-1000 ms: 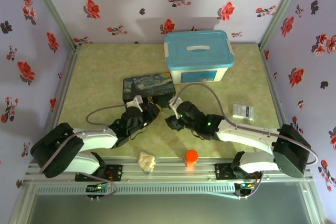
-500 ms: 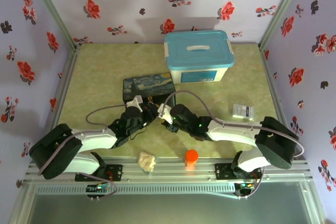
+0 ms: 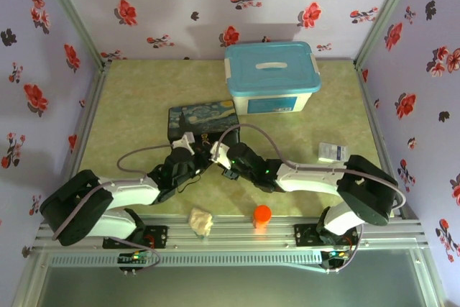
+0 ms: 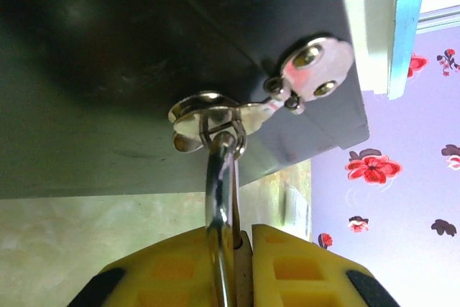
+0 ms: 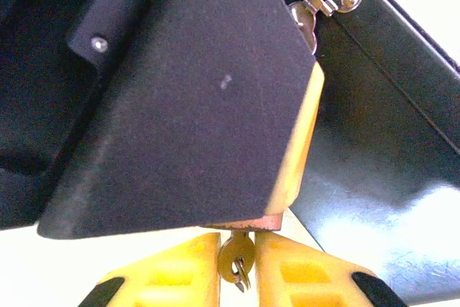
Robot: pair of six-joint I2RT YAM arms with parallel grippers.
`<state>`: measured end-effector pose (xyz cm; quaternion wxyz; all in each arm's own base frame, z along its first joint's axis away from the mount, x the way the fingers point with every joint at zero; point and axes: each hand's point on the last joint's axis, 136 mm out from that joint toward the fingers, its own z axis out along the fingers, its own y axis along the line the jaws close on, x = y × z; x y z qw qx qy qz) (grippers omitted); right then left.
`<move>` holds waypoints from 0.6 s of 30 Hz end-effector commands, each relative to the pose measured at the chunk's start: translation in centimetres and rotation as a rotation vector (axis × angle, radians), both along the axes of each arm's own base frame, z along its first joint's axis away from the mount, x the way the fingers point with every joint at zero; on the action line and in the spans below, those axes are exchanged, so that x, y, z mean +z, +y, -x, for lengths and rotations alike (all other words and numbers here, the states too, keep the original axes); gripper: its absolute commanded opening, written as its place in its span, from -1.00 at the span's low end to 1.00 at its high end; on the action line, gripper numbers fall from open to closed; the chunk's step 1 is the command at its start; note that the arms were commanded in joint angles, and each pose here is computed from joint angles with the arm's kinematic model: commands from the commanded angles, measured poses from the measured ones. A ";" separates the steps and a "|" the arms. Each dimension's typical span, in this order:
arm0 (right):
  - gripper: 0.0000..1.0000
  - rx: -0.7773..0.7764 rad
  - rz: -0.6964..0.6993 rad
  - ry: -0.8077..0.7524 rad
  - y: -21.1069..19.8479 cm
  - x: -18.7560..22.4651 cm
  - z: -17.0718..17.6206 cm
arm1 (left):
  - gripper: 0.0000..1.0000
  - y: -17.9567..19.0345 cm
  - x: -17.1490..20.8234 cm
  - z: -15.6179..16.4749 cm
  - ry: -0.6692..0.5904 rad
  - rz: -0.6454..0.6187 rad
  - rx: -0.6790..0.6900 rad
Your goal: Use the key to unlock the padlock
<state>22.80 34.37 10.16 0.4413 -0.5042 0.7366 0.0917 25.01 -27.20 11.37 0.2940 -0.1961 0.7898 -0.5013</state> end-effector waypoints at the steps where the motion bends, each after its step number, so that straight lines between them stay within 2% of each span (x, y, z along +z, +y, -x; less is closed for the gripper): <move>1: -0.78 -0.036 -0.057 -0.012 0.9 1.1 -0.7 | -1.00 -1.1 3.1 0.4 -0.061 0.102 -0.052; 4: -0.90 -0.057 -0.141 0.028 0.9 1.5 -0.8 | -1.00 -1.1 3.0 0.5 -0.058 0.101 -0.052; 15: -0.95 -0.039 -0.434 0.241 1.1 3.5 -0.7 | -1.00 -0.9 2.5 0.6 -0.056 0.080 -0.053; 18: -0.92 -0.068 -0.451 0.253 0.5 3.6 -1.0 | -1.00 -0.6 1.6 0.8 -0.042 0.036 -0.055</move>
